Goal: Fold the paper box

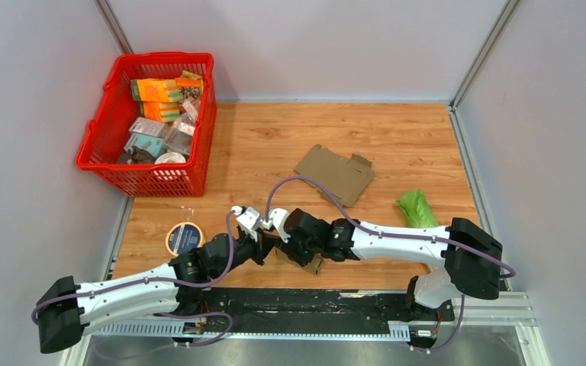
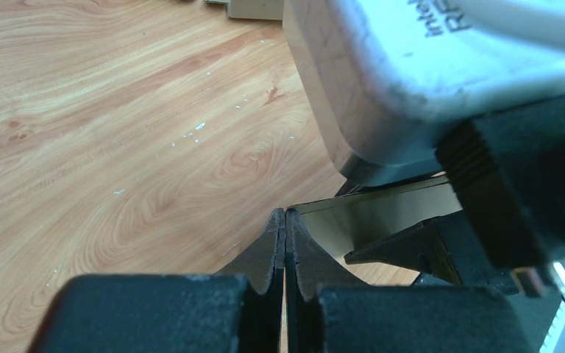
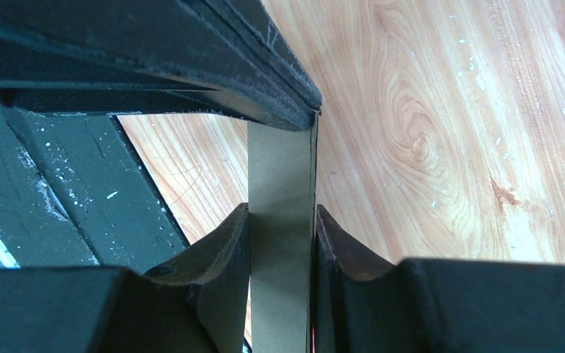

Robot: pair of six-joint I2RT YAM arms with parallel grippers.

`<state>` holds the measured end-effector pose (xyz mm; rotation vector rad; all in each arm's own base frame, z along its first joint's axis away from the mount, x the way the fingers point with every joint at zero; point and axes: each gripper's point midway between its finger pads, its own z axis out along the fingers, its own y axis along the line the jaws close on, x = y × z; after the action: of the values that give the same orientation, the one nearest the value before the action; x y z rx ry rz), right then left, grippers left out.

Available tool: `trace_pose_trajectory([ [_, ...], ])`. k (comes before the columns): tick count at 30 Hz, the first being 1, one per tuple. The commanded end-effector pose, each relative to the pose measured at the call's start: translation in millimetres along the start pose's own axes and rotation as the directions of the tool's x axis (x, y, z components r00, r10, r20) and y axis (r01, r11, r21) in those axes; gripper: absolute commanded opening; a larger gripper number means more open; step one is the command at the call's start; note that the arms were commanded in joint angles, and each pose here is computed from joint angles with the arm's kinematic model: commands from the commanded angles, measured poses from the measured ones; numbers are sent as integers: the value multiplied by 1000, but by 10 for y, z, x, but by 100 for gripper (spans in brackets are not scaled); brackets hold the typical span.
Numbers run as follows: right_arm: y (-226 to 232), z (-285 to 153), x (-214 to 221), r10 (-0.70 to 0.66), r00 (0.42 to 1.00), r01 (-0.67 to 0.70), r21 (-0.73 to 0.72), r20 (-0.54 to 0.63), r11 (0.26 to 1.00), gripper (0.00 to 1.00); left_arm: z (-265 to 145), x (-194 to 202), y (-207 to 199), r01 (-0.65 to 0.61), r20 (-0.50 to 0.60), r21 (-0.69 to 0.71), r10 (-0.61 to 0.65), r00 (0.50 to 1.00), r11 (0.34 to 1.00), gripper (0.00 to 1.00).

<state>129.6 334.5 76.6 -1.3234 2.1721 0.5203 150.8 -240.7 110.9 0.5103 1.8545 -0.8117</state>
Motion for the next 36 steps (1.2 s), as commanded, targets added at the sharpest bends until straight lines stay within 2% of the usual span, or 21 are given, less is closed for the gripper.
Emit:
trace_pose_trajectory([
  [1, -245, 29, -132, 15, 999, -20, 119, 43, 993, 32, 14, 126, 27, -26, -20, -2, 26, 999, 1000, 0],
  [6, -248, 40, -113, 18, 999, -24, 120, 45, 992, 35, 3, 237, 78, -29, -44, -14, 28, 999, 999, 0],
  [15, -241, 46, -153, 34, 997, -41, 119, 65, 992, 45, -36, 336, 90, -20, -56, -20, 19, 998, 1000, 0],
  [23, -249, 67, -140, 55, 996, -64, 126, 74, 990, 44, 27, 351, 63, 27, -50, -51, -29, 998, 998, 0],
  [32, -247, 25, -164, 63, 993, -75, 123, 97, 990, 43, 16, 485, 138, 6, -72, -122, -15, 997, 992, 0],
  [36, -242, 18, -162, 69, 992, -81, 120, 102, 989, 47, -35, 562, 188, -2, -86, -134, -10, 996, 991, 0],
])
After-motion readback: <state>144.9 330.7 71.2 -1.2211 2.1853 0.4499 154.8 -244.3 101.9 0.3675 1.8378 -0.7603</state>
